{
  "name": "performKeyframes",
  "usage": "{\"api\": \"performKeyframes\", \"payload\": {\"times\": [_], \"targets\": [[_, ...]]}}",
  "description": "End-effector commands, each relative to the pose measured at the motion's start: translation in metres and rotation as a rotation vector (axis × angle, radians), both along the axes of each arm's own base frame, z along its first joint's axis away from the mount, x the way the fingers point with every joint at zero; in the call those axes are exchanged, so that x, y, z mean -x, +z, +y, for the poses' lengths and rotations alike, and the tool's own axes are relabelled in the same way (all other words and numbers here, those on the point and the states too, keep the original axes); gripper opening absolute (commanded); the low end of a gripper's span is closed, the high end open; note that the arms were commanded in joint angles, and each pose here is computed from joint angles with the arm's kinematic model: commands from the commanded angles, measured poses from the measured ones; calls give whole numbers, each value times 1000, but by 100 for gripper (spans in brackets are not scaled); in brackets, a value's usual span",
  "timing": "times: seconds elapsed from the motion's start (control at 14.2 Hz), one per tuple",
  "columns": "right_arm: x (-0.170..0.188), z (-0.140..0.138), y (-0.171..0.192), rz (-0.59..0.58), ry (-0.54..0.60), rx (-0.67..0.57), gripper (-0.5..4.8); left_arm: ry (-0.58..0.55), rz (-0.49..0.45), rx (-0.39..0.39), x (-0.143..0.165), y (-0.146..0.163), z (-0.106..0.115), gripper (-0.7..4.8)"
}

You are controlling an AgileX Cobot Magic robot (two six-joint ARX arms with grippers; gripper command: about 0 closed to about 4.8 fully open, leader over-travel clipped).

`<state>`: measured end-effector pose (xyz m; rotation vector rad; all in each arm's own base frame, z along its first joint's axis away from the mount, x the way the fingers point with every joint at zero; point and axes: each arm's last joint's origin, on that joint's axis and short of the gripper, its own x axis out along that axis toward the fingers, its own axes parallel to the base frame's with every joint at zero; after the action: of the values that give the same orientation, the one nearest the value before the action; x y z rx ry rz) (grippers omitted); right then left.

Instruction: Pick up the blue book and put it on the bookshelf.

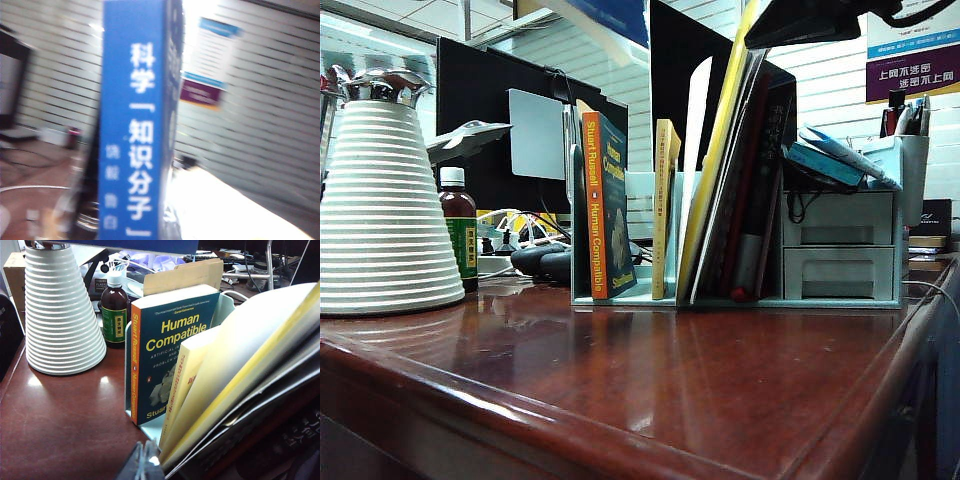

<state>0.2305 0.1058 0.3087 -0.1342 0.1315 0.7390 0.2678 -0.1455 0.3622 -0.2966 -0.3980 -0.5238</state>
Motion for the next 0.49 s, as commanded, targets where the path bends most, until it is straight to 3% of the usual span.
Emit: {"api": "performKeyframes", "payload": {"times": [0.07,0.49], "targets": [[3,0,6,-21,18,-23,-1,63,-54,68,-9,5,-10,-5],[17,-4,22,-93,56,-59,-1,121,21,51,-67,-31,-43,-6]]}}
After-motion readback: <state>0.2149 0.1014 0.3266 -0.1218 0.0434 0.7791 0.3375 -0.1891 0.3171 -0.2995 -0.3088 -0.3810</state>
